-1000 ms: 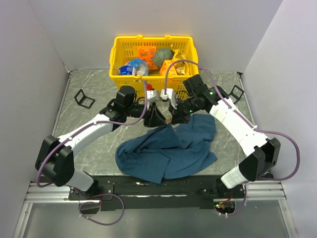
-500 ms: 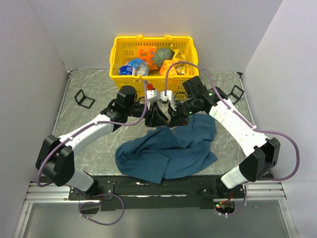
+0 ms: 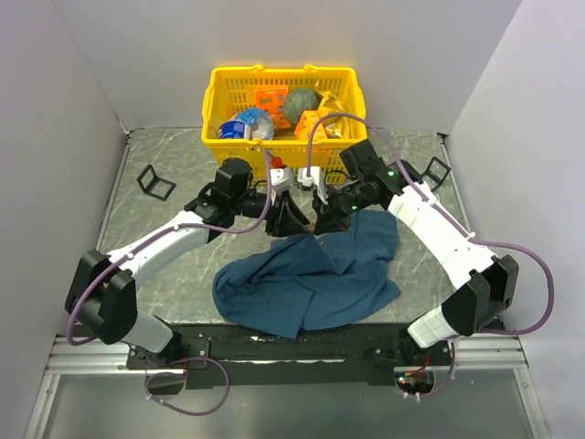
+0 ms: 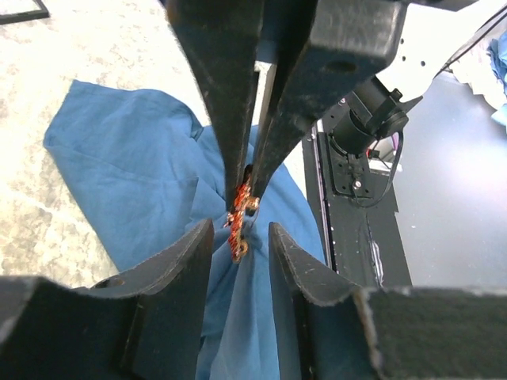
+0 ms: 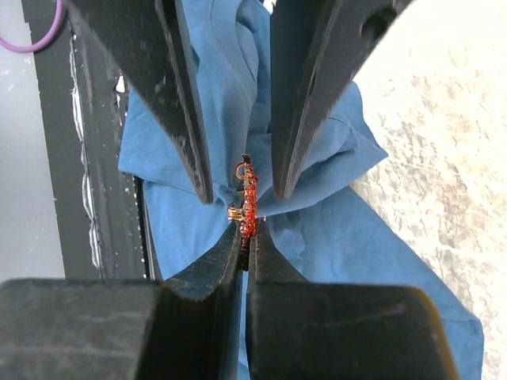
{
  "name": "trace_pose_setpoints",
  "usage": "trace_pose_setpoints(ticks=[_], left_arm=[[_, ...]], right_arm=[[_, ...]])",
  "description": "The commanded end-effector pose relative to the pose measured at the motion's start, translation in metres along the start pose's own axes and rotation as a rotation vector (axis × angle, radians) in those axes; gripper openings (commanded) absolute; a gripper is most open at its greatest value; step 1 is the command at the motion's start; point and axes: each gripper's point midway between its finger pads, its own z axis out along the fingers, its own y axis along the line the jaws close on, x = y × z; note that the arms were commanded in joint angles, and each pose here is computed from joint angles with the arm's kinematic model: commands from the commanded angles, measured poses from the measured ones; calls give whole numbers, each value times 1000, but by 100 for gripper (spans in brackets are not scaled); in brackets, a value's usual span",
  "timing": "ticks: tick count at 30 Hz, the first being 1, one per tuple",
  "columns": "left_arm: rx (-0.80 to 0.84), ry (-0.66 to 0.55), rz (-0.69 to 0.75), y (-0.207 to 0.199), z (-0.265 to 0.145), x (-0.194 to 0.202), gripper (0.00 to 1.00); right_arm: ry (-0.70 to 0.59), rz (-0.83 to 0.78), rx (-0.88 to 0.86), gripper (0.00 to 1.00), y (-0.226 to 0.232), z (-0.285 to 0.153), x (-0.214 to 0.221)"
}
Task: Remove the brooch from the garment
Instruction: Remove the brooch from the clothes.
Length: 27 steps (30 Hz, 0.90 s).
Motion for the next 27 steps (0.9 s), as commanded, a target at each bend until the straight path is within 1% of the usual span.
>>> trace_pose_setpoints(ticks=[1,2,4,5,11,13,14,15,16,18,19,23,27], left_arm=[[21,-40,73,-10,-11,-19,38],[21,-41,72,-9,-11,-19,35],[24,-46,82,-9,-10,-19,32],[24,-46,44,-10,-10,-18,32],[40,-55,34,-11,-7,-21,32],[43,-45,28,-11,-5,-18,31],[44,-42,35,-11,-3,-17,25],[47,-38,35,-12,-2,-16,21],[47,-32,29,-12,-2,-14,15],[51,-26,30,-13,-1,-12,9],[53,-24,27,-13,0,-12,2],[71,1,4,-15,2,-7,1],[72,0,35,-16,1,-5,1]], right_arm=[[-67,-56,6,0,11,-18,-15],[-68,-54,1,0,12,-18,-16],[-72,-49,-1,0,12,-18,-16],[-71,-50,-5,0,13,-17,-16],[-77,-41,-7,0,13,-17,-18],[-79,-42,-9,0,13,-16,-19],[-79,-42,-8,0,12,-17,-19],[-82,-41,-8,0,13,-17,-20],[-83,-45,-5,0,12,-18,-21],[-85,-45,-4,0,12,-18,-21],[-85,-47,-1,0,12,-19,-22],[-83,-52,4,0,10,-18,-23],[-87,-57,21,0,7,-19,-23]])
